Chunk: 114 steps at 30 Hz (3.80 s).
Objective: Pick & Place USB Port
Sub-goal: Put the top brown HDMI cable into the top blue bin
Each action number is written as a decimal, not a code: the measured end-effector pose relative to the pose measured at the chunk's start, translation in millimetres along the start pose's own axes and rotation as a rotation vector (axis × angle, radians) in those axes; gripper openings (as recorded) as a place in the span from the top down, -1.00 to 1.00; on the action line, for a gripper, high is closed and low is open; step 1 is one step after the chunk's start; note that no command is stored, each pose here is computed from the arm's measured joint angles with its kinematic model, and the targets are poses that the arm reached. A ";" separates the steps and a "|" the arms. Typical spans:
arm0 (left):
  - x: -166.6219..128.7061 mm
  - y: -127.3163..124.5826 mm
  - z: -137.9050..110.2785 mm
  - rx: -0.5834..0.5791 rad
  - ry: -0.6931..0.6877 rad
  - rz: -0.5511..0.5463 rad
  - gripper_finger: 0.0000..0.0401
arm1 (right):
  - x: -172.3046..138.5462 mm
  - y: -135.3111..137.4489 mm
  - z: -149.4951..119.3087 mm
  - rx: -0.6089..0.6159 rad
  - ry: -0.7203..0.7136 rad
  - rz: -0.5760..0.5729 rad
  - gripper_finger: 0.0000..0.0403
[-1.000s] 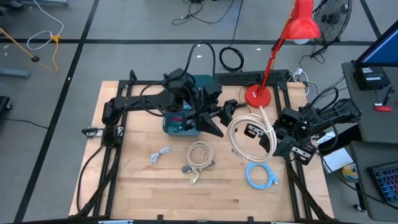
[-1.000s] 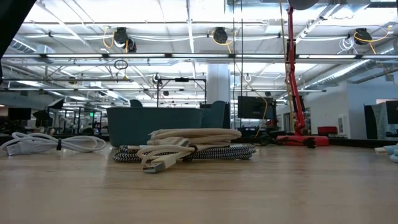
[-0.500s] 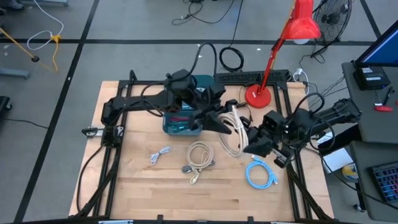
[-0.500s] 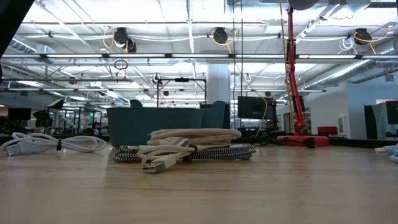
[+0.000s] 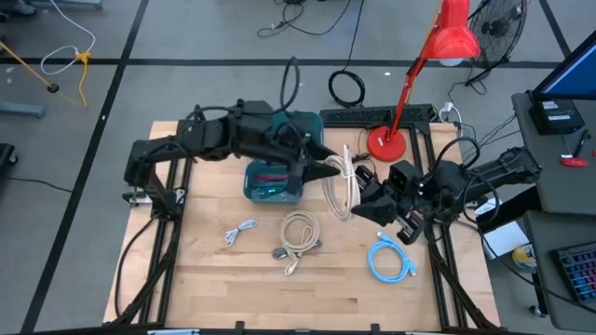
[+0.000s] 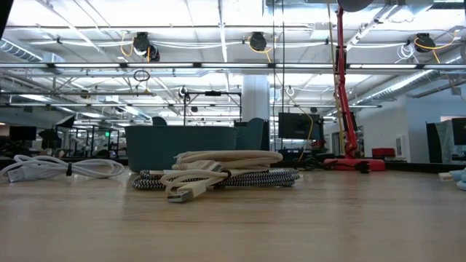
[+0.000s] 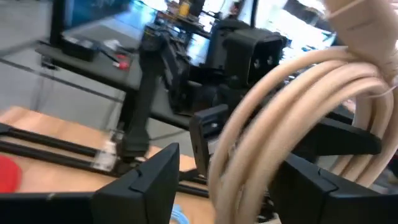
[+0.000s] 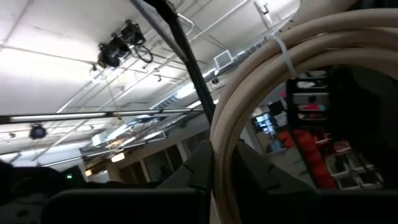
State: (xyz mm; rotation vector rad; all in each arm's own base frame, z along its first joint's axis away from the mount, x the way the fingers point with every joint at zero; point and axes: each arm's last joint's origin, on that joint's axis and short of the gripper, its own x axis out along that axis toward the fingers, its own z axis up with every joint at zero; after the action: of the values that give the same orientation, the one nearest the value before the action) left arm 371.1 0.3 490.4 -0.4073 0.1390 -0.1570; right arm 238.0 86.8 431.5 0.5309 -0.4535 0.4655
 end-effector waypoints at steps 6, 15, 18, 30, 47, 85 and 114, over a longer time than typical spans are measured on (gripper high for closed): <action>-1.7 -11.9 -5.8 0.036 0.007 0.063 0.22 | -0.1 -2.8 -1.8 -0.037 0.011 -0.048 0.87; 12.1 -13.1 -19.8 0.079 0.024 0.189 0.65 | -0.2 -7.0 -1.4 -0.068 0.009 -0.087 0.87; 12.0 -11.4 -21.2 0.067 0.027 0.231 0.79 | -0.3 -8.1 -2.4 -0.075 0.015 -0.109 0.87; -4.0 8.8 -18.6 -0.166 0.080 0.336 0.89 | -4.5 -13.2 -2.1 -0.165 0.012 -0.307 0.17; -60.1 153.7 -30.1 -0.557 0.399 0.916 0.89 | -19.9 -21.4 -17.2 -0.224 0.212 -0.590 -0.01; -4.9 314.6 -134.2 -0.886 0.656 1.204 0.90 | -70.0 36.0 0.0 -0.187 0.437 -0.427 0.07; 6.4 339.1 -156.1 -0.837 0.657 1.256 0.89 | -69.5 42.3 -6.6 -0.167 0.463 -0.400 0.07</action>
State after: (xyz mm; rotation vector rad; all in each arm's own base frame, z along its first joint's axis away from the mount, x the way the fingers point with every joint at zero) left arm 393.5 246.8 210.9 -1.0135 1.0942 1.0583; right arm 161.9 102.1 406.1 0.3248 0.0623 0.1523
